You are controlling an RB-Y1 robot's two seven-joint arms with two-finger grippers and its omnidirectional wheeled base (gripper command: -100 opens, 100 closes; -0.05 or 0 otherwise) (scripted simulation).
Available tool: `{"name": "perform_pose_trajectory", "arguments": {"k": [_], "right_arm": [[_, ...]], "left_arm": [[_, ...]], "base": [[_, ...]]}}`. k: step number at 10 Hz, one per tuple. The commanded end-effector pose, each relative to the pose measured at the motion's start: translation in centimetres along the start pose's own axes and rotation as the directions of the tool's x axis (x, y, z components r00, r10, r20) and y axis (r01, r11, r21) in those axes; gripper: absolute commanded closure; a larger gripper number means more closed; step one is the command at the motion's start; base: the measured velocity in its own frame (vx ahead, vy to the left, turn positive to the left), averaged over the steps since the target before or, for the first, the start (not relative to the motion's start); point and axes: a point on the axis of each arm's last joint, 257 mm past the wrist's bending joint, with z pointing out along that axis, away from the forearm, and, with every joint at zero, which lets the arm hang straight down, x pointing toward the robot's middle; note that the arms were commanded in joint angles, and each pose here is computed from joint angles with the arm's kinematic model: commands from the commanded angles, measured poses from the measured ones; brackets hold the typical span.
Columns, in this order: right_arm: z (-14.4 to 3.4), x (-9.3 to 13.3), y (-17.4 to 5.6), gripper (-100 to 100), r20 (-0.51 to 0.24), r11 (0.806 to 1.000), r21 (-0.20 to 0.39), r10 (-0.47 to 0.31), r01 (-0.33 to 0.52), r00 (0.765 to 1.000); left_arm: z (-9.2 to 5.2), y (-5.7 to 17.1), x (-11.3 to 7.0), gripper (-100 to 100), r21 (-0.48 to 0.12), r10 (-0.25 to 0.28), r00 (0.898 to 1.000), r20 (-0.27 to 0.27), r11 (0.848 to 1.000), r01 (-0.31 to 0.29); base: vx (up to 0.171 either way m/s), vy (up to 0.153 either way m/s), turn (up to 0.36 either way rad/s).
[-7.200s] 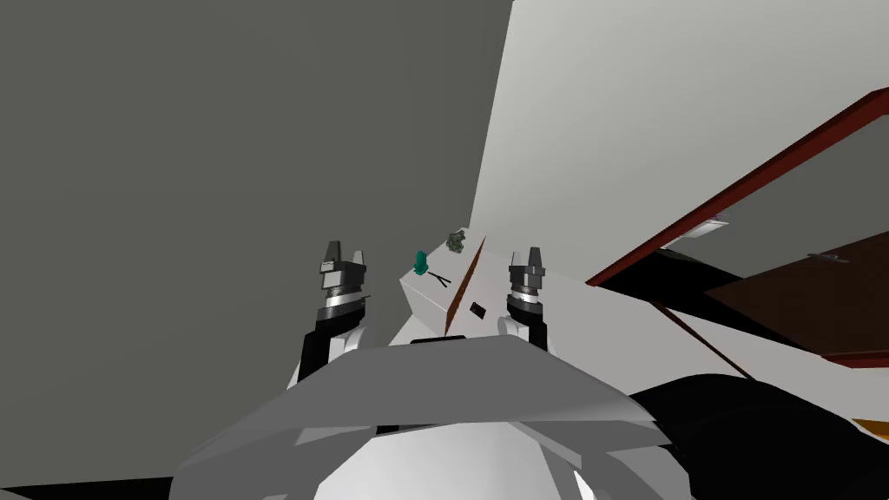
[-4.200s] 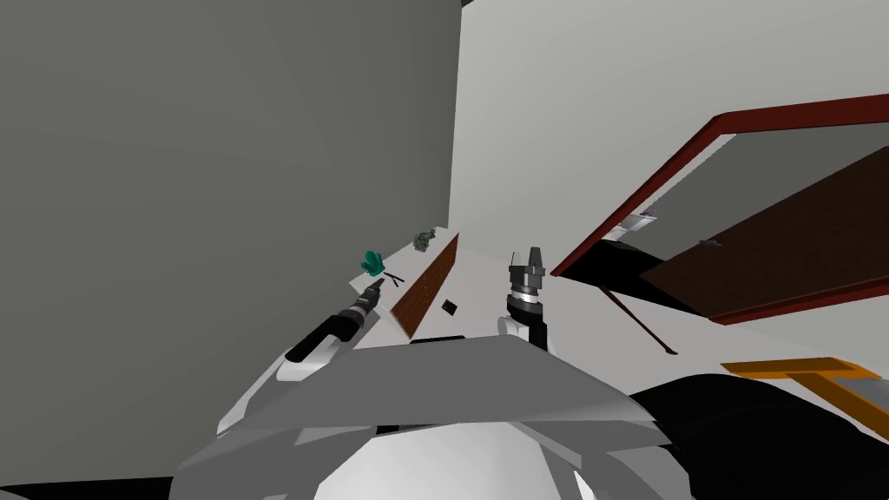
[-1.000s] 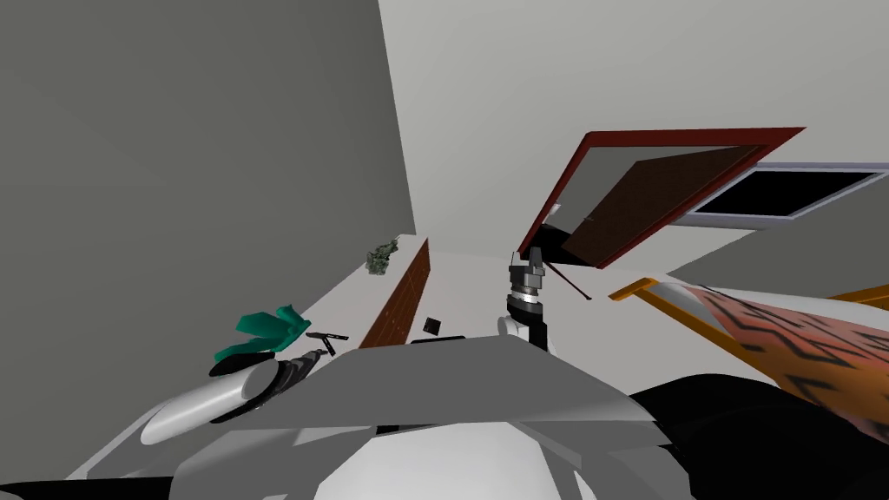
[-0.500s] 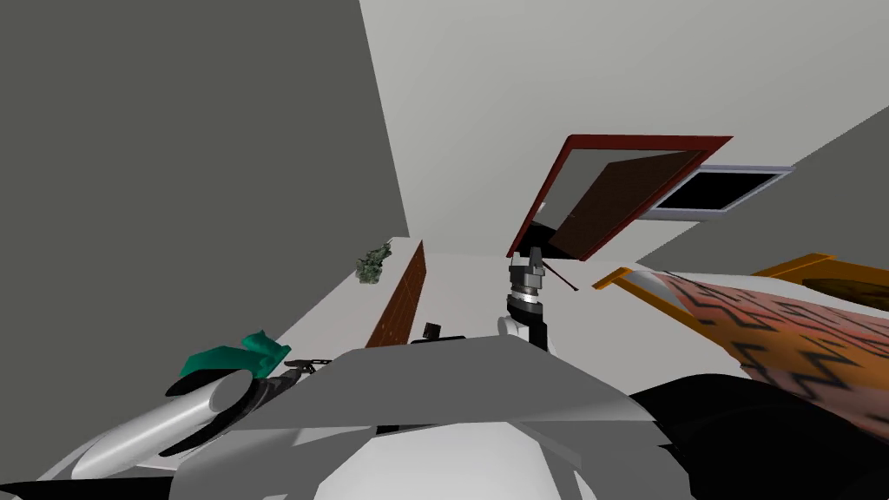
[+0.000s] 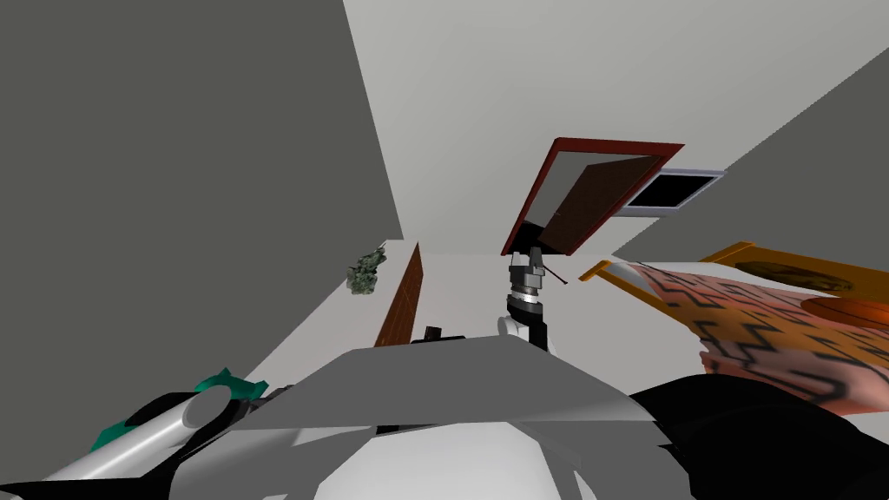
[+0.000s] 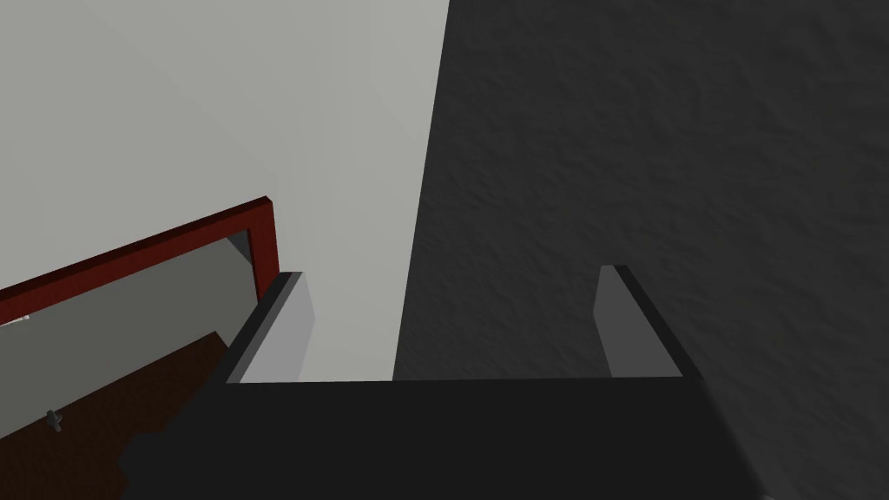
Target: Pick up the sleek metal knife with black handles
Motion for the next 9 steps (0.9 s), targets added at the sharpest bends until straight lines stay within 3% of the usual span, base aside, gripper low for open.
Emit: {"name": "perform_pose_trajectory", "arguments": {"k": [1, 2, 3, 6, 8, 9], "right_arm": [[0.0, 0.0, 0.0, 0, 0.0, 1.0, 0.0, 0.0, 0.0, 1.0], [0.0, 0.0, 0.0, 0, 0.0, 1.0, 0.0, 0.0, 0.0, 1.0], [0.0, 0.0, 0.0, 0, 0.0, 1.0, 0.0, 0.0, 0.0, 1.0], [0.0, 0.0, 0.0, 0, 0.0, 1.0, 0.0, 0.0, 0.0, 1.0], [0.0, 0.0, 0.0, 0, 0.0, 1.0, 0.0, 0.0, 0.0, 1.0], [0.0, 0.0, 0.0, 0, 0.0, 1.0, 0.0, 0.0, 0.0, 1.0]], "left_arm": [[0.0, 0.0, 0.0, -100, 0.0, 0.0, 1.0, 0.0, 1.0, 0.0], [0.0, 0.1, 0.1, 0, -0.001, 0.0, 1.0, -0.003, 1.0, 0.0], [0.8, 0.3, 0.0, -100, 0.001, -0.002, 1.0, -0.002, 1.0, 0.002], [2.3, 0.7, 0.0, -100, 0.002, -0.003, 1.0, -0.003, 1.0, 0.003], [2.3, 0.7, 0.1, -100, 0.002, -0.004, 1.0, -0.004, 1.0, 0.004], [2.3, 0.7, 0.1, 100, 0.002, -0.003, 1.0, -0.003, 1.0, 0.003]], "base": [[0.048, 0.045, -0.042], [0.008, 0.009, 0.005], [0.008, 0.004, -0.01], [0.009, -0.001, -0.01], [0.003, -0.001, -0.003], [0.0, 0.0, 0.0]]}}
